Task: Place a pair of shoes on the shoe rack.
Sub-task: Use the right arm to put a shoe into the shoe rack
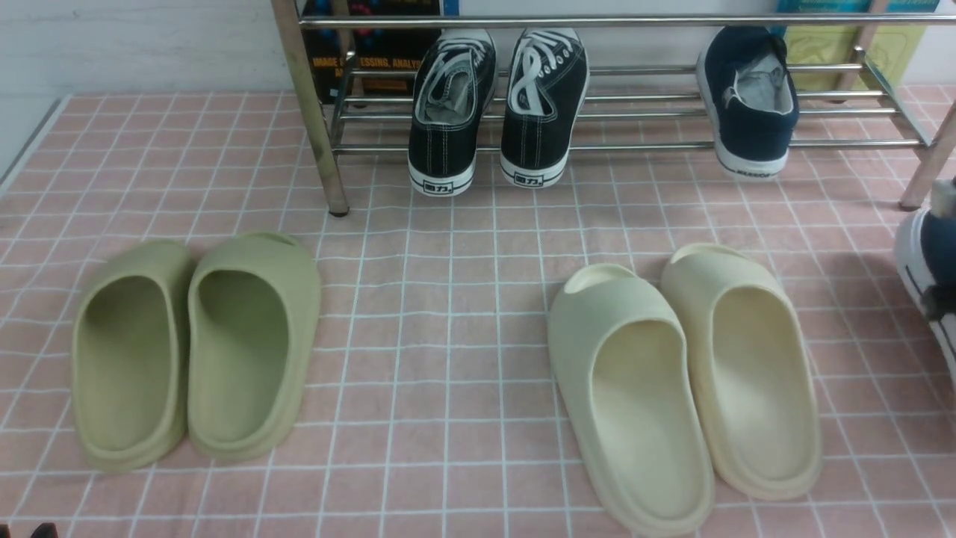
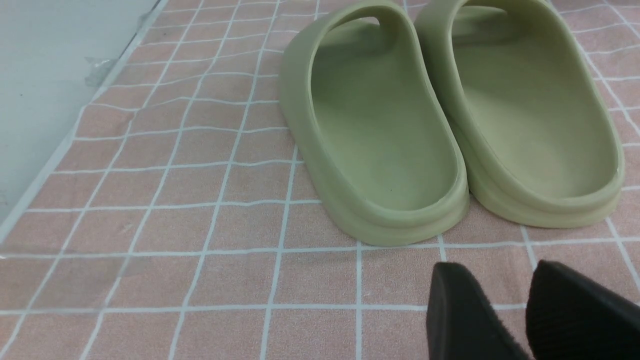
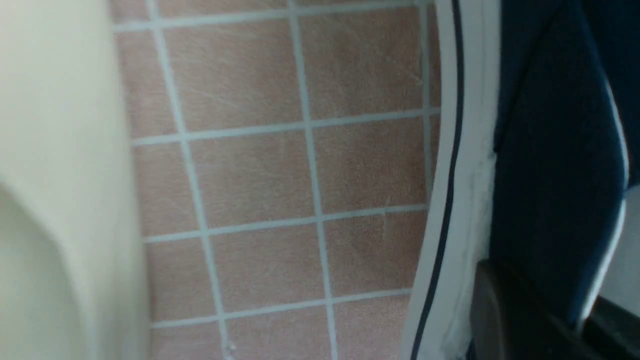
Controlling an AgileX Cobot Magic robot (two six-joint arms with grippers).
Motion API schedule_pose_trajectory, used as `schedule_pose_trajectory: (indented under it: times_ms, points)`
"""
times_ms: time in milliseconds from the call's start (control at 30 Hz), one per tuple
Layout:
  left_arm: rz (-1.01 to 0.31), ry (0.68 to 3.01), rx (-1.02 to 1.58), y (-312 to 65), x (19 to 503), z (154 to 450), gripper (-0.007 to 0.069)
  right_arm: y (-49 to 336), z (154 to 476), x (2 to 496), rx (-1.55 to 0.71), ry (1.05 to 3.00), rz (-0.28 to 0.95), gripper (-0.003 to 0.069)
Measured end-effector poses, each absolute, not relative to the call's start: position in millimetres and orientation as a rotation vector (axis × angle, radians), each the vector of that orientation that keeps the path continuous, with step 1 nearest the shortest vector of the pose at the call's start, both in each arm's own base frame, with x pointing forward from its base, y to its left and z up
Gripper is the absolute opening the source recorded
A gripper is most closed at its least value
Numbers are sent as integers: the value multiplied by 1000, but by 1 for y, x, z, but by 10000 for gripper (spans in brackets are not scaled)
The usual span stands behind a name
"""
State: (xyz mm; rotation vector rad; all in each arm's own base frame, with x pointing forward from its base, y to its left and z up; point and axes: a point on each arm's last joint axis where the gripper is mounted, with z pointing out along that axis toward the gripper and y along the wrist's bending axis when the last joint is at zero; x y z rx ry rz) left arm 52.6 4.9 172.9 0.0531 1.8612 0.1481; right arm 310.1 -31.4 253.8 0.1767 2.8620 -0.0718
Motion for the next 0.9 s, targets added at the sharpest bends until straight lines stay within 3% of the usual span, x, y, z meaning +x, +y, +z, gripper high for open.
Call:
schedule_pose_trajectory:
  times_ms: [233, 900]
  points:
    - [148, 1861, 53, 5, 53, 173, 238, -26, 291, 339, 96, 2743, 25, 6]
    - [148, 1861, 53, 5, 53, 173, 239, -33, 282, 483, 69, 2625, 99, 8]
